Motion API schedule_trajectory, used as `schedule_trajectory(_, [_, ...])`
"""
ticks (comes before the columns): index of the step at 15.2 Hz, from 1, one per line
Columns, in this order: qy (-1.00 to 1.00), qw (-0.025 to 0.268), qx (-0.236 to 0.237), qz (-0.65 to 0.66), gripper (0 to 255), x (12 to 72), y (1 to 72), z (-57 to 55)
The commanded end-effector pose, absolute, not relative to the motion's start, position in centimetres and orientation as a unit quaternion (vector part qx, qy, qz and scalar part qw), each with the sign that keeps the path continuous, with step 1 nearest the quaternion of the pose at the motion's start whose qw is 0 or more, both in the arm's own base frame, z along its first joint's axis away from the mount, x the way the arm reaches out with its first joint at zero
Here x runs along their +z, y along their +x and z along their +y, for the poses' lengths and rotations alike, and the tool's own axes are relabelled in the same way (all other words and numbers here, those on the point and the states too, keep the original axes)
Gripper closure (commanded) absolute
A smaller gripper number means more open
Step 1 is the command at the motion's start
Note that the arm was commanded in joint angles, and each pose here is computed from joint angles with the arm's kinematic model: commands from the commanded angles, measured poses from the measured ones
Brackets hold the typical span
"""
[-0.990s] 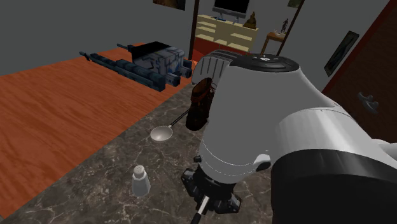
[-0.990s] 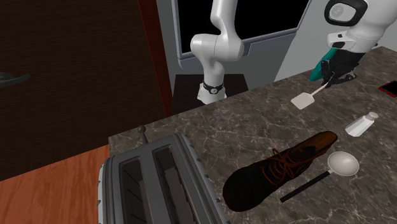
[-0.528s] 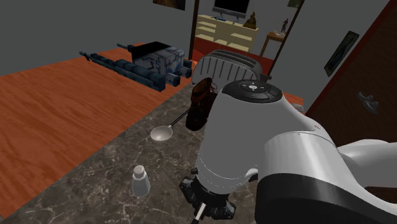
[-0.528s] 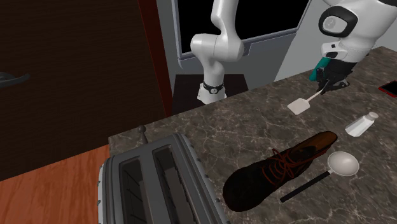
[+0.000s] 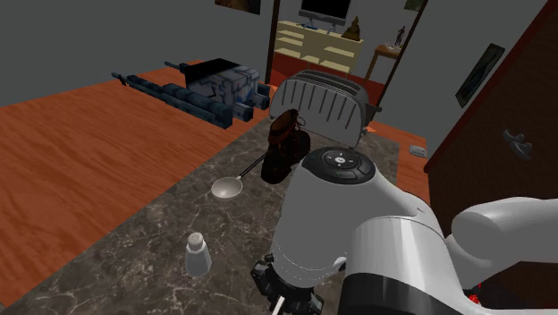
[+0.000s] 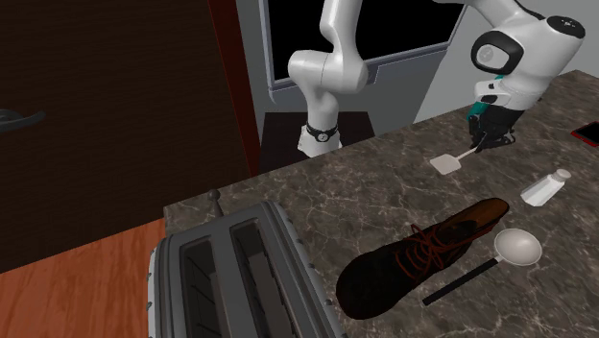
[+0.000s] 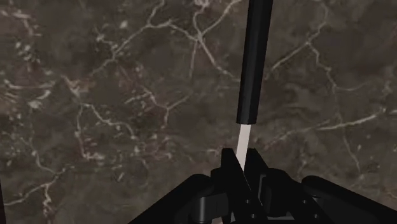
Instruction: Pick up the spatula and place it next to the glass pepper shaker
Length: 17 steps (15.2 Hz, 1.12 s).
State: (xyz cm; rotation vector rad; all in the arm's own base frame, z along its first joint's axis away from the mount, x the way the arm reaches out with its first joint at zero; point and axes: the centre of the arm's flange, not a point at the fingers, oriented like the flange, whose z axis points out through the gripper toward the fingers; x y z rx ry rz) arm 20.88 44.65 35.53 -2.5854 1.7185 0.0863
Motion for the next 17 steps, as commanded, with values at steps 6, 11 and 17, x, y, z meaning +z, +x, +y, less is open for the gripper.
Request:
schedule_trajectory(6, [-0.832,0.018,0.028,0.553,255,35.1,20.8,44.7])
schedule_trajectory(11, [-0.832,0.018,0.028,0.553,0,35.1,20.8,44.7])
schedule_trajectory(17, [-0.832,0.018,0.028,0.553,0,39.0,20.9,44.5])
